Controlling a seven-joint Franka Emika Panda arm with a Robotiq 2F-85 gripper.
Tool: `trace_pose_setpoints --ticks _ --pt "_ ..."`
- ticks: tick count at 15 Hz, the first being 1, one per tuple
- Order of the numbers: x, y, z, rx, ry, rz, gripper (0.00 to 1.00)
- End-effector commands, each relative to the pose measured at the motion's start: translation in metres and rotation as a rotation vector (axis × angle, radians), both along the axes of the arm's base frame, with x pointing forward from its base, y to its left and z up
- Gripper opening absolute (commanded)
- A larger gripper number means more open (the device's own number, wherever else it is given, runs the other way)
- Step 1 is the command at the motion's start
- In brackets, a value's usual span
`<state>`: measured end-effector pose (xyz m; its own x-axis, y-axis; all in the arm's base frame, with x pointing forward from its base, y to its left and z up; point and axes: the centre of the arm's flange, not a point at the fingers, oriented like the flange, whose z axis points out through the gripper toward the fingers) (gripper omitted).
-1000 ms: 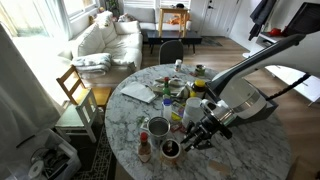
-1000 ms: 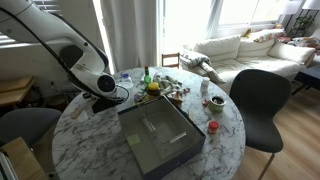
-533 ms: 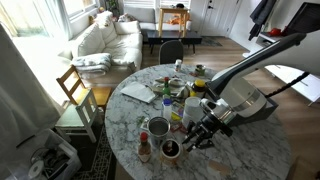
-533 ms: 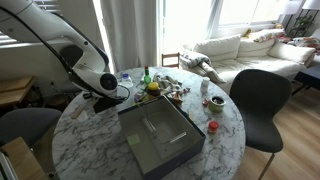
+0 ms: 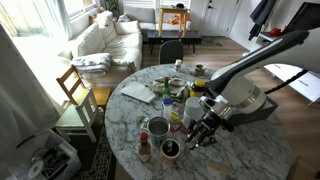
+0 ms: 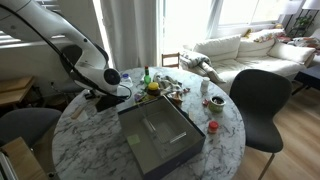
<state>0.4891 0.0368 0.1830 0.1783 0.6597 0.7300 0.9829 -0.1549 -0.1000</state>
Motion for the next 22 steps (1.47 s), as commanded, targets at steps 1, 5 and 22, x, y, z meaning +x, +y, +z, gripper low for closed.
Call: trace_pose_setpoints --ticks 1,5,22 --pt "-0.008 -0.002 -0.017 -0.057 0.042 0.029 0.07" --pt "-0.004 0.006 -0.014 -0.062 0.029 0.059 0.07" --pt "-0.020 -0.001 0.021 -0.219 0.009 -0.033 1.00"
